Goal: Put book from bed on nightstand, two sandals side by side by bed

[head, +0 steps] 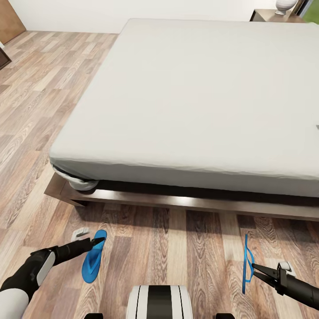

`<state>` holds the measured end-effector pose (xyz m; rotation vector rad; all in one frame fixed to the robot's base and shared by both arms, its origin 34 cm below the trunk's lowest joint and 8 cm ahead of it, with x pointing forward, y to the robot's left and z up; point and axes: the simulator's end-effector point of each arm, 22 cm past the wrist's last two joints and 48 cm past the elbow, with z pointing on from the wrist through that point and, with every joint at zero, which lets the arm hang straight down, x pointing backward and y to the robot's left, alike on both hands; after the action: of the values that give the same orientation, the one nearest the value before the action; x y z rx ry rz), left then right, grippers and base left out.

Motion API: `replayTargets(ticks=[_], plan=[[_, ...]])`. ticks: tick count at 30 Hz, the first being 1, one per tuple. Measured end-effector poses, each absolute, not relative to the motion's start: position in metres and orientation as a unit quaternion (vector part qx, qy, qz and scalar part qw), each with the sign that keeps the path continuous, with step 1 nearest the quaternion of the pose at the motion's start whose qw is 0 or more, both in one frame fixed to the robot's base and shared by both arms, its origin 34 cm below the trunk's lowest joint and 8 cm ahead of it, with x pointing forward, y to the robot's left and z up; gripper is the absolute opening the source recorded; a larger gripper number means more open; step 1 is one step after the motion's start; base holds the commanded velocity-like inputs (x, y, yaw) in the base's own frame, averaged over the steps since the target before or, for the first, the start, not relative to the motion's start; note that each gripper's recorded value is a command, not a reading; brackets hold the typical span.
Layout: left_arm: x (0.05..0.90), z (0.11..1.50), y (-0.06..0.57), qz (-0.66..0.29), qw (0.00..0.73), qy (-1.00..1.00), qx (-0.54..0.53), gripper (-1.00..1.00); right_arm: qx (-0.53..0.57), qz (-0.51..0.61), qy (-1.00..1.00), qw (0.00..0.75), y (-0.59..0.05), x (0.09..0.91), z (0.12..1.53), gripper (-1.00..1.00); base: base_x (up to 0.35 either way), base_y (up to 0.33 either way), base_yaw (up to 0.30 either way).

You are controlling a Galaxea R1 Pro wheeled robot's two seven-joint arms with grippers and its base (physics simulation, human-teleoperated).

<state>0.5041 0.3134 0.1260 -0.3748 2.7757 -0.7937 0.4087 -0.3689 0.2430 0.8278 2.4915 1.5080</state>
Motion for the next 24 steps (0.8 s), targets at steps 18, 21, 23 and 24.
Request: replayTargets(ticks=[18,21,23,24], plan=[[0.497,0.13,0.309,-0.29,0.112,0.942,-0.126,1.0,0.193,0.197,0.96,0.045,-0.462,0.417,0.177,-1.0,0.0,0.0,0.0],[0.497,0.13,0.309,-0.29,0.112,0.942,-0.125,1.0,0.192,0.193,0.961,0.044,-0.463,0.416,0.176,-1.0,0.0,0.0,0.0],[0.497,0.13,0.309,-0.29,0.112,0.942,-0.125,1.0,0.191,0.191,0.962,0.044,-0.463,0.416,0.176,-1.0,0.0,0.0,0.0],[0.497,0.13,0.309,-0.29,0.112,0.942,-0.125,1.0,0.189,0.19,0.962,0.044,-0.463,0.416,0.176,-1.0,0.0,0.0,0.0]])
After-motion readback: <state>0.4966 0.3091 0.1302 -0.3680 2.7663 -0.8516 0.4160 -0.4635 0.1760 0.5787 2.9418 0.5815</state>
